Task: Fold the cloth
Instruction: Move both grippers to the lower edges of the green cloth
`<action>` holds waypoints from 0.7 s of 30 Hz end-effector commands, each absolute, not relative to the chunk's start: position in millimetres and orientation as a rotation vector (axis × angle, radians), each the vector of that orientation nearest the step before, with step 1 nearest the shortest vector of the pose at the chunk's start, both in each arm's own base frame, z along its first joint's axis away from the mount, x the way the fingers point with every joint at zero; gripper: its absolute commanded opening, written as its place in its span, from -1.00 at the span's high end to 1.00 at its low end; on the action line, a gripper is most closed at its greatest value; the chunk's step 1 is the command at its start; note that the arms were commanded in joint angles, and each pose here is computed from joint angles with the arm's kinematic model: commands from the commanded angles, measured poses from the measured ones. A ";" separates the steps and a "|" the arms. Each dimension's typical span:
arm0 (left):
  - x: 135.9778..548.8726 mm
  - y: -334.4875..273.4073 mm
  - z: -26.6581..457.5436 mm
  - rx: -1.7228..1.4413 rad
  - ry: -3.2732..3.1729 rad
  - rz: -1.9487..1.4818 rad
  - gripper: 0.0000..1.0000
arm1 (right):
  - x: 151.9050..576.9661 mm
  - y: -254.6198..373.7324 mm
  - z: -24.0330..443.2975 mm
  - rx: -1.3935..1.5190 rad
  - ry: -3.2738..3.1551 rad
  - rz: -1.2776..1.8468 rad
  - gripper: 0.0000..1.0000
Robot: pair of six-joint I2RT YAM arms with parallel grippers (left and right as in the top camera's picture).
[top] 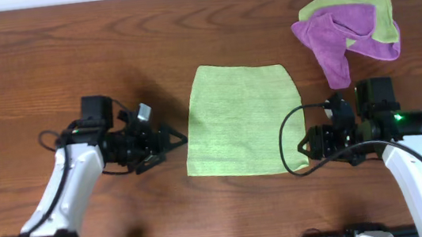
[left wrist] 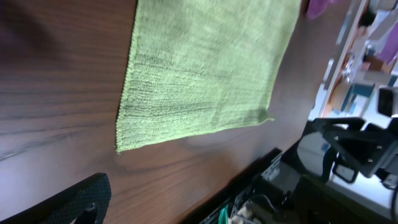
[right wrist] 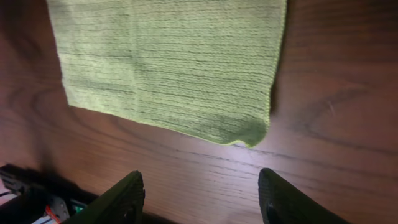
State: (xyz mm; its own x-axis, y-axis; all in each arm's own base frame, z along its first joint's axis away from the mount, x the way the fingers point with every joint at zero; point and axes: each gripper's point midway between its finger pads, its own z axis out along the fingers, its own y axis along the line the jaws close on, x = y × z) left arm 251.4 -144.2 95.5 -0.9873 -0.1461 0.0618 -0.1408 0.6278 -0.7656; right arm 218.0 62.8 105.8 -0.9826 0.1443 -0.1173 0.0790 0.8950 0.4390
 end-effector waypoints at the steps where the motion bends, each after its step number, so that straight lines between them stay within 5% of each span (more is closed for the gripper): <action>1: 243.4 -153.1 81.8 -0.255 2.879 -1.378 -0.91 | 217.9 66.1 110.1 0.205 2.889 0.723 -0.19; 21: 225.8 -160.5 23.4 -0.501 2.817 -1.512 -0.91 | 216.4 69.4 111.5 0.204 2.889 0.755 -0.24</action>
